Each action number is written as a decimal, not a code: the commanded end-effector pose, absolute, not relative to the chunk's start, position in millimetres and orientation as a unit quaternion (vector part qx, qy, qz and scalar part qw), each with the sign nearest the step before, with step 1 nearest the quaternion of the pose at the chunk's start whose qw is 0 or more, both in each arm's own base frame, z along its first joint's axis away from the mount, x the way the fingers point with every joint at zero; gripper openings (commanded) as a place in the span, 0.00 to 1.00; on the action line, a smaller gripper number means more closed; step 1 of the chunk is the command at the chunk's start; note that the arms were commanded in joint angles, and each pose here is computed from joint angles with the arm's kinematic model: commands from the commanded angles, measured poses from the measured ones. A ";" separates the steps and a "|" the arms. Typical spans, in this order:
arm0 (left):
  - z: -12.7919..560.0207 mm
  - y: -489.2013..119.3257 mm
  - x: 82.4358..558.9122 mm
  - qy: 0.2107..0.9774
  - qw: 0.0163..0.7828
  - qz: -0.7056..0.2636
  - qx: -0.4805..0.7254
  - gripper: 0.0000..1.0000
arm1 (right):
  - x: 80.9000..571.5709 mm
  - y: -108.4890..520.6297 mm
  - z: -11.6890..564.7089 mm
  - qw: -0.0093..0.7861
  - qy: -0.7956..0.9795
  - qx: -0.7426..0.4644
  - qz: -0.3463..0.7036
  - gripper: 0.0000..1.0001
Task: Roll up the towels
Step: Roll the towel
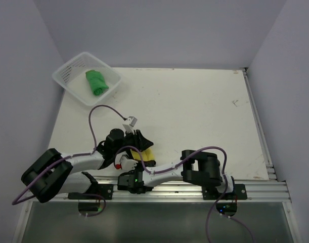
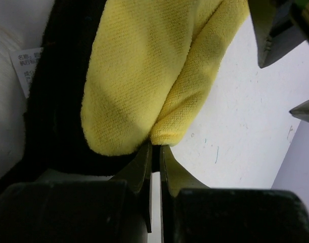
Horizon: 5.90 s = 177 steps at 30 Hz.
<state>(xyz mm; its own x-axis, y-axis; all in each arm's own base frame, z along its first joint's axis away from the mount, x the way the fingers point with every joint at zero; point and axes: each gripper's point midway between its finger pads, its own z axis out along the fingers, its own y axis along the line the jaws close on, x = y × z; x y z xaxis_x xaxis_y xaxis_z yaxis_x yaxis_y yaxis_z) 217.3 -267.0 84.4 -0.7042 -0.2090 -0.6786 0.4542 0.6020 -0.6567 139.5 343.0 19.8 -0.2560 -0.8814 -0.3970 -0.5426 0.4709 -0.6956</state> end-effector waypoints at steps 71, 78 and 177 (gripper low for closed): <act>10.9 -238.6 218.9 0.875 0.341 -0.341 0.046 0.39 | 158.8 313.7 67.7 0.264 0.869 0.028 0.418 0.49; 11.9 -238.8 217.8 0.873 0.341 -0.345 0.046 0.39 | 159.5 311.9 46.8 0.250 0.879 0.038 0.405 0.47; 13.2 -184.2 230.8 0.918 0.350 -0.187 -0.004 0.00 | 142.0 297.0 24.5 0.414 0.877 -0.240 0.030 0.00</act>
<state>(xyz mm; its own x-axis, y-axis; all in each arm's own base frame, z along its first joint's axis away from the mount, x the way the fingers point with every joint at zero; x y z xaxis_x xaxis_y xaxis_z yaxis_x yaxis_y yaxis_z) 216.7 -198.6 16.4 -0.7901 -0.1386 -0.5972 0.1595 0.8940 -0.4186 144.0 307.6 28.5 -0.5746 -0.2883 -0.7660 -0.4205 0.9069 -0.0259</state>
